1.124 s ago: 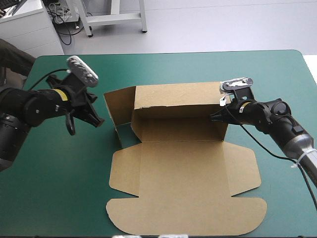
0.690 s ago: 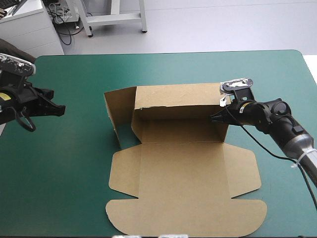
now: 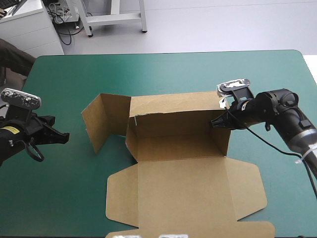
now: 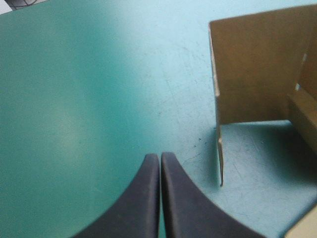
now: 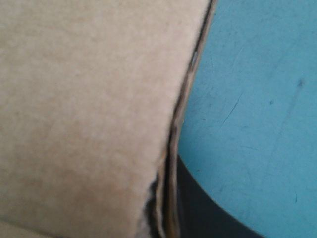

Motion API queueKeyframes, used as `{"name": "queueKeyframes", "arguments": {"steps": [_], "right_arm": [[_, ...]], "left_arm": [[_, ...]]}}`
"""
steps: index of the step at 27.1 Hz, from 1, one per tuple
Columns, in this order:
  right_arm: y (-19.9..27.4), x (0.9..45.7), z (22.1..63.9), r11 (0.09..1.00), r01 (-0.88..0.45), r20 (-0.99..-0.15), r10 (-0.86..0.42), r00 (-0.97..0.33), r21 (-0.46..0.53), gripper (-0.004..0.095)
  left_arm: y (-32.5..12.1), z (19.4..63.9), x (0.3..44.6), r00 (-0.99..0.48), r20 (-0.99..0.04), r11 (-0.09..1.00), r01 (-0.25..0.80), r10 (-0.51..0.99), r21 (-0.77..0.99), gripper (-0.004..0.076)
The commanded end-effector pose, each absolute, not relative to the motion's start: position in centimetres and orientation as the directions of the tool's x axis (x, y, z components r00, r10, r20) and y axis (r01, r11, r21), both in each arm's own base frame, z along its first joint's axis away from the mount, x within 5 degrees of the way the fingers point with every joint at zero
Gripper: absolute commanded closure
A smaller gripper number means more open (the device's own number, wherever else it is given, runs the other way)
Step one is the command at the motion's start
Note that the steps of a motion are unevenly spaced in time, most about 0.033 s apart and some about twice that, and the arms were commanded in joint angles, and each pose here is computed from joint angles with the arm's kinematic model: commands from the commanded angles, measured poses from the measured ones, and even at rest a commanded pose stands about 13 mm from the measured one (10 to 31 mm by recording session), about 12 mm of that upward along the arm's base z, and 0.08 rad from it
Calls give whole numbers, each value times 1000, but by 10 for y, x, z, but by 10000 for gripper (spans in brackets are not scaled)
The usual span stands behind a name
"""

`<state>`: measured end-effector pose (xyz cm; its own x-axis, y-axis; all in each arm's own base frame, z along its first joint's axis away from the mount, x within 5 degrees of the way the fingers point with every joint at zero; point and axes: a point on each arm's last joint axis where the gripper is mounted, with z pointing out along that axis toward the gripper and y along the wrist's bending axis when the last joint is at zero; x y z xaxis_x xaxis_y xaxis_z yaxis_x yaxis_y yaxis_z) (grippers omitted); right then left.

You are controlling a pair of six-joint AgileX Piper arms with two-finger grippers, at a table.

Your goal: Fold the box

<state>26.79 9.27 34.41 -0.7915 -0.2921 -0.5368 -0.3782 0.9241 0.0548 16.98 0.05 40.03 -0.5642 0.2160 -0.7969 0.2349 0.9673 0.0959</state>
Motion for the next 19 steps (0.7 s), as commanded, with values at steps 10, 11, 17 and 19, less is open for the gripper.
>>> {"name": "queueKeyframes", "arguments": {"steps": [10, 11, 17, 19], "right_arm": [[89, 258, 356, 906, -421, -401, -368, -839, 49, 931], [90, 261, 353, 906, -420, -397, -368, -841, 49, 931], [101, 299, 318, 909, -414, -389, -367, -845, 41, 931], [104, 310, 307, 911, -410, -397, -362, -843, 39, 931]], "left_arm": [[2, 418, 172, -442, -876, 976, 181, 194, 125, 733], [2, 418, 172, -442, -876, 976, 181, 194, 125, 733], [3, 418, 173, -441, -877, 976, 180, 193, 125, 733], [3, 418, 173, -441, -877, 976, 180, 193, 125, 733]]}}
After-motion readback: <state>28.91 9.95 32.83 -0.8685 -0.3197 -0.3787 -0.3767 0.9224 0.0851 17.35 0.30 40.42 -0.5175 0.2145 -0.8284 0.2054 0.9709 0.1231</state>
